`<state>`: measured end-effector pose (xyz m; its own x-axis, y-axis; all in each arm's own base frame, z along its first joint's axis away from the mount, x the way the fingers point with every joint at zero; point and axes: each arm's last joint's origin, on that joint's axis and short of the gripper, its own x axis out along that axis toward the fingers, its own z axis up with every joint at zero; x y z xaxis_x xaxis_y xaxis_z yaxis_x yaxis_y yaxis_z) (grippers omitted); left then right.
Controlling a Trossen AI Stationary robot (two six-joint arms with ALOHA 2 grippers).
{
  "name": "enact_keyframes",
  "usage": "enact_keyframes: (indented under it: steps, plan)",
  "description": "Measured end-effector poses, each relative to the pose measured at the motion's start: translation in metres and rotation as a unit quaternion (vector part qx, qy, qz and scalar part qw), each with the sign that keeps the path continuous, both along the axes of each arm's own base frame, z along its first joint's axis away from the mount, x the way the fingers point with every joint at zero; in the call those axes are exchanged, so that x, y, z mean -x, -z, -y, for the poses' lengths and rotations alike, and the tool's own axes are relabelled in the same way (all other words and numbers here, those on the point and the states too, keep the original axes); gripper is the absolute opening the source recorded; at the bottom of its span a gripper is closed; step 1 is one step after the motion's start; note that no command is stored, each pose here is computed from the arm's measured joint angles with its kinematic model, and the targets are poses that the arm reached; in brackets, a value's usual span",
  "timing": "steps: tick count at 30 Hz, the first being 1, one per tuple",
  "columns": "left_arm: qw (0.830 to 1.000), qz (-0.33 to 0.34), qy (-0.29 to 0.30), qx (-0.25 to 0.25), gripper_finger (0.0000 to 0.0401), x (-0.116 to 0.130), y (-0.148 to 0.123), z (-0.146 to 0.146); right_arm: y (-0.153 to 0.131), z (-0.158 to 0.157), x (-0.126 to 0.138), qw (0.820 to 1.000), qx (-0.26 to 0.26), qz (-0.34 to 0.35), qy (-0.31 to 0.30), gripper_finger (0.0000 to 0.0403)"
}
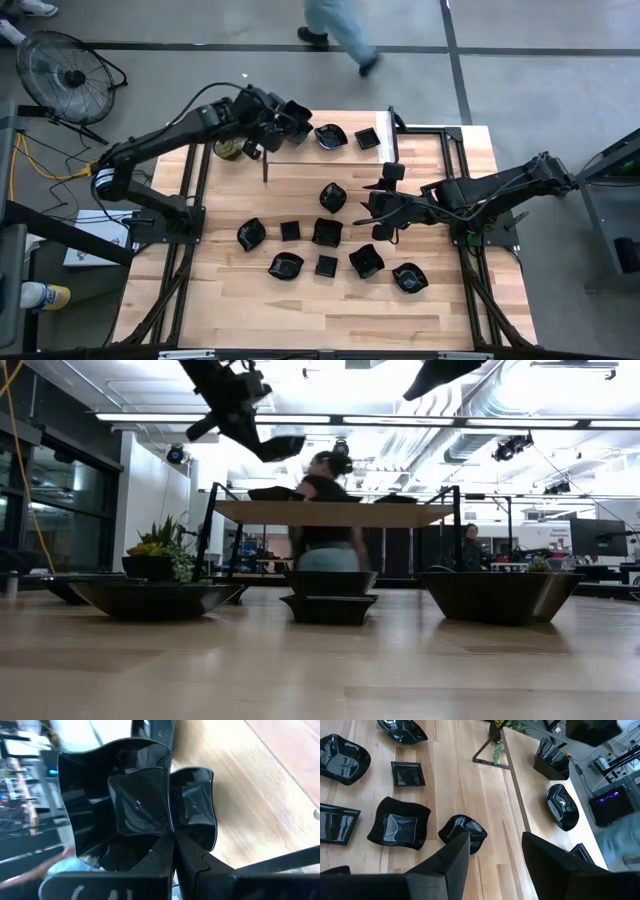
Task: Pick & Place Mini shaped plates
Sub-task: Stack the black distorted square plate on top of the black distorted square plate on the shelf
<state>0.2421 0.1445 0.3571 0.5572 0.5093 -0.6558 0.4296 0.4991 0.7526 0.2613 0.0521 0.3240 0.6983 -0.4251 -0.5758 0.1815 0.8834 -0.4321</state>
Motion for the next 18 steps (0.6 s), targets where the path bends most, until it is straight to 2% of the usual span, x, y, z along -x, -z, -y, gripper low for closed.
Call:
enact_keyframes:
  steps: [3,10,18]
  plan:
    - [1.000,-0.020,0.000,0.023,0.0000,-0.006,0.006,-0.007,0.000,0.000,0.000,1.000,0.001,-0.003,0.000,0.0174]
    - [0.998,-0.061,-0.006,0.026,0.0000,-0.017,0.019,-0.016,0.001,0.000,0.001,1.000,-0.003,-0.005,0.004,0.0173]
    - [0.996,-0.079,-0.015,0.028,0.0001,-0.016,0.022,-0.016,0.003,0.000,0.002,1.000,-0.012,-0.012,0.009,0.0172]
